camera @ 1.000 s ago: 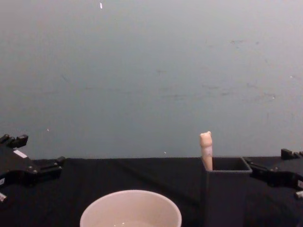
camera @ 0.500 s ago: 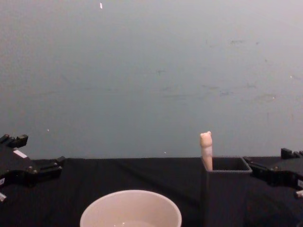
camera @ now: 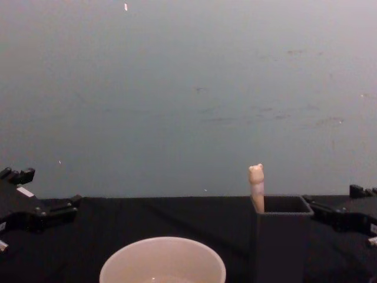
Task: Pick up the stirring spoon with one hand, stir inside the cup, then place it back in its original position.
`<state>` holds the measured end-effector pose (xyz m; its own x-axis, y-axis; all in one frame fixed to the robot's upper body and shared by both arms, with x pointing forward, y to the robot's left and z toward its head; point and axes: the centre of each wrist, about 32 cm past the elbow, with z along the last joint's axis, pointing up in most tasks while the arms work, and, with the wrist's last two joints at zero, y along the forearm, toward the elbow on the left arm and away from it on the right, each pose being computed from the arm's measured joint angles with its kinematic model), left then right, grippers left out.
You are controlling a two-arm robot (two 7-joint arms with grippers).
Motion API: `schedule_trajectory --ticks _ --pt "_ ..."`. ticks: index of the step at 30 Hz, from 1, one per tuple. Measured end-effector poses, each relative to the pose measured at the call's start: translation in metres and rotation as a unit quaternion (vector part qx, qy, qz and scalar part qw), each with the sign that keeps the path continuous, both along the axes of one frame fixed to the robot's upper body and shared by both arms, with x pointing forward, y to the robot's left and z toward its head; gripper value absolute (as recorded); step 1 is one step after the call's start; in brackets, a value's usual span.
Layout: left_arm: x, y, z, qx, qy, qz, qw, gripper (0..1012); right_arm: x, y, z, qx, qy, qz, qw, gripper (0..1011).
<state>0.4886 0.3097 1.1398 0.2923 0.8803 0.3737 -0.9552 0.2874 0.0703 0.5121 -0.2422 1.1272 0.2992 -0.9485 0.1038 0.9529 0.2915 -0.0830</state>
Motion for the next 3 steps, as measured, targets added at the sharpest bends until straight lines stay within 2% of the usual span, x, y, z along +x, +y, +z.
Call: schedule_trajectory --ticks 3 --pt "0.0 0.0 0.0 0.0 0.0 0.0 1.0 1001 0.0 0.0 0.0 0.0 0.0 0.0 1.0 1000"
